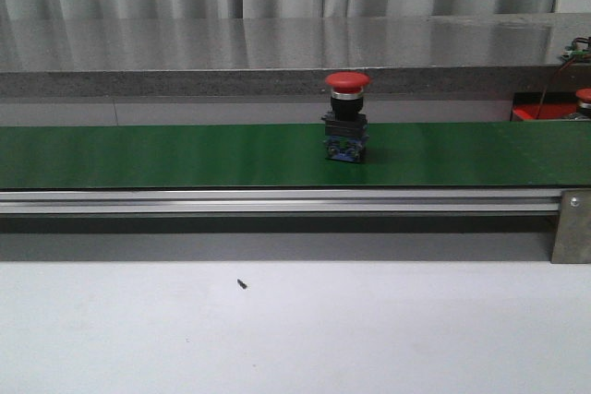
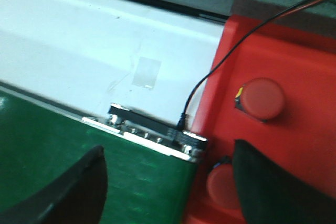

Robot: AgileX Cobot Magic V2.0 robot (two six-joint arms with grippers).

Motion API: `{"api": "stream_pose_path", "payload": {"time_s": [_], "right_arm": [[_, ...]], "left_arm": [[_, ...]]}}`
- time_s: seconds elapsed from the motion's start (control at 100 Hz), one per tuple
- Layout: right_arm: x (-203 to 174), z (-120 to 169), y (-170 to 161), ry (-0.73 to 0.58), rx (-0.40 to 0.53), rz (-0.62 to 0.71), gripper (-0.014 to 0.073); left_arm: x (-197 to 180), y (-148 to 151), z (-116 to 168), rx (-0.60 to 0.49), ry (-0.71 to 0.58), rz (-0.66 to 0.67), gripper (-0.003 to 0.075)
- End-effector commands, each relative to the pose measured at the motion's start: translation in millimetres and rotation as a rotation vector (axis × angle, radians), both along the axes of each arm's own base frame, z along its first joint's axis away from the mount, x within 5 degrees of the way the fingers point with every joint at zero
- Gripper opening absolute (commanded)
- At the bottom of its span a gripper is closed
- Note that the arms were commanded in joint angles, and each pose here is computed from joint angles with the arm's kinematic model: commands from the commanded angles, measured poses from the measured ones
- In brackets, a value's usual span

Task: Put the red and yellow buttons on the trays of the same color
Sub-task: 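Lower the red button into the red tray and open the right gripper, then grasp the second red button at the conveyor end with the right gripper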

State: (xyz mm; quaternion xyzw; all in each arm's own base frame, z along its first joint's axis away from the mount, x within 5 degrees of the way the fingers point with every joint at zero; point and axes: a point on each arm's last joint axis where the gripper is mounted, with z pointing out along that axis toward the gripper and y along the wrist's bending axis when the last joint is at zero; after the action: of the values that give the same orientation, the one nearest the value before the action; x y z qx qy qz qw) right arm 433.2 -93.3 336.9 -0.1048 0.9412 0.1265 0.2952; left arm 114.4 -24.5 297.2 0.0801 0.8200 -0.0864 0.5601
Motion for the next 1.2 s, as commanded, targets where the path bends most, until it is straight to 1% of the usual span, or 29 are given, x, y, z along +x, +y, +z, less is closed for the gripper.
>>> {"api": "stream_pose_path", "payload": {"time_s": [0.0,0.05,0.19,0.38,0.56,0.66,0.83,0.95,1.05,1.19], "right_arm": [[-29,39,20,-0.047,0.028,0.048,0.051],[-37,39,26,-0.05,0.028,0.047,0.051],[-58,29,46,-0.05,0.007,0.07,0.051],[-84,0,72,-0.033,-0.013,0.11,0.051],[-93,-31,106,-0.017,-0.032,0.178,0.051],[-94,-42,123,-0.023,-0.038,0.203,0.051],[-91,-42,149,-0.093,-0.054,0.24,0.051],[-88,-40,158,-0.141,-0.063,0.241,0.051],[-85,-43,161,-0.151,-0.066,0.239,0.051],[-82,-50,163,-0.133,-0.065,0.245,0.051]], "left_arm": [[3,1,15,-0.031,-0.089,0.022,-0.002],[3,1,15,-0.031,-0.089,0.022,-0.002],[3,1,15,-0.031,-0.089,0.022,-0.002],[3,1,15,-0.031,-0.089,0.022,-0.002],[3,1,15,-0.031,-0.089,0.022,-0.002],[3,1,15,-0.031,-0.089,0.022,-0.002],[3,1,15,-0.031,-0.089,0.022,-0.002],[3,1,15,-0.031,-0.089,0.022,-0.002],[3,1,15,-0.031,-0.089,0.022,-0.002],[3,1,15,-0.031,-0.089,0.022,-0.002]]}}
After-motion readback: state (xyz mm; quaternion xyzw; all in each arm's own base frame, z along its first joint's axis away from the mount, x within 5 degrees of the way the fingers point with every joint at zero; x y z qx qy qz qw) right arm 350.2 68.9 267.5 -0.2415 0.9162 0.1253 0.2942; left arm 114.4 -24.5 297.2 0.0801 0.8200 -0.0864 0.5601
